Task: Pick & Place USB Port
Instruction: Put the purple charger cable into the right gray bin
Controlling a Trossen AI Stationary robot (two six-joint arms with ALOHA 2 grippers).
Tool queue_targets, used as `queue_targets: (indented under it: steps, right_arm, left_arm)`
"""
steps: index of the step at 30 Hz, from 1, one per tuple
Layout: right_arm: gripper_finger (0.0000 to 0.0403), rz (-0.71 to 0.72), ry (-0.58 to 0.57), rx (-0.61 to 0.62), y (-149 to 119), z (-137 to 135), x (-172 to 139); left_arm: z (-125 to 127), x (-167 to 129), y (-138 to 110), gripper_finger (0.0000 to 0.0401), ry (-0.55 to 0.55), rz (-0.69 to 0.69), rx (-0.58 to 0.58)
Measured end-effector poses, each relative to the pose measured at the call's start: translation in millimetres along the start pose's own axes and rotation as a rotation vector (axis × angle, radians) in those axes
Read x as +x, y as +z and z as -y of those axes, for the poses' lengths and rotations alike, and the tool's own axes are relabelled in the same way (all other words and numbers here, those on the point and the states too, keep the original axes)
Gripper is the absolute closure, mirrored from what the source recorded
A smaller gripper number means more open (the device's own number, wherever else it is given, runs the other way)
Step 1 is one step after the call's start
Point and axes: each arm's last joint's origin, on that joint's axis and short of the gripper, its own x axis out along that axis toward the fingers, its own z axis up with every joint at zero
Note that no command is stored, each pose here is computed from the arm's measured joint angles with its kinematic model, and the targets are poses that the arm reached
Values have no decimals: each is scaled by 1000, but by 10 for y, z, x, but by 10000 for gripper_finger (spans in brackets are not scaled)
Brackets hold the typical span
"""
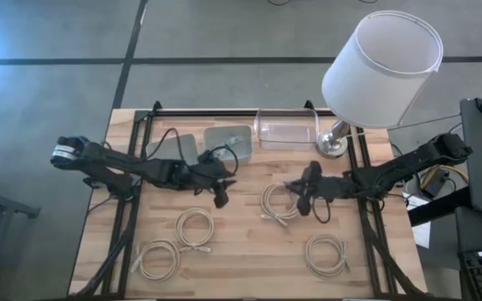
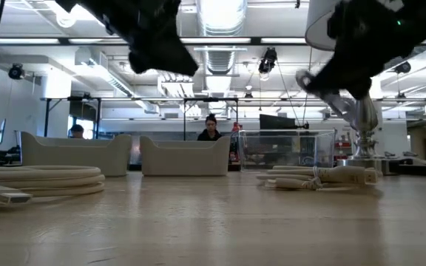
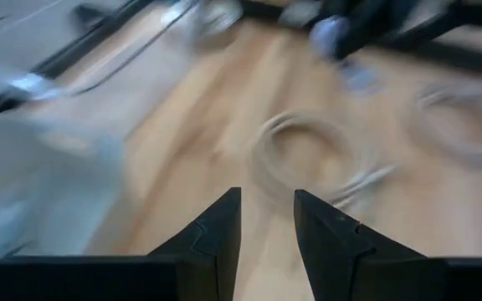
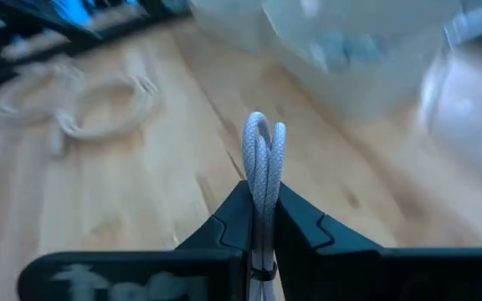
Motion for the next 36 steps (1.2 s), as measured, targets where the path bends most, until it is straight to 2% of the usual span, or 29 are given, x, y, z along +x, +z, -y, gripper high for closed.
queue_targets:
  steps: [4, 7, 11, 15, 19, 26, 31, 36]
  right_arm:
    - [375, 144, 67, -105, 143, -81, -5]
    - [374, 249, 97, -185, 241, -132, -17]
    - [374, 336, 110, -254, 322, -170, -33]
    - [374, 361, 104, -290, 377, -189, -31]
    - [374, 364, 84, -285, 424, -175, 1]
    - [374, 340, 57, -292, 423, -166, 96]
    - [374, 334, 55, -300, 418, -169, 108]
    - [374, 334, 52, -314, 420, -164, 99]
  left_arm:
    - [2, 46, -113, 286, -114, 137, -53]
    - [-29, 51, -209, 286, -143, 216, -114]
    - [-61, 40, -294, 286, -165, 281, -140]
    - [-63, 23, -282, 286, -182, 330, -153]
    - [-30, 74, -237, 286, -176, 358, -88]
    - [119, 397, -120, 286, -167, 355, 10]
    - [225, 658, 8, 286, -164, 361, 21]
    - [261, 874, 94, 280, -157, 295, 35]
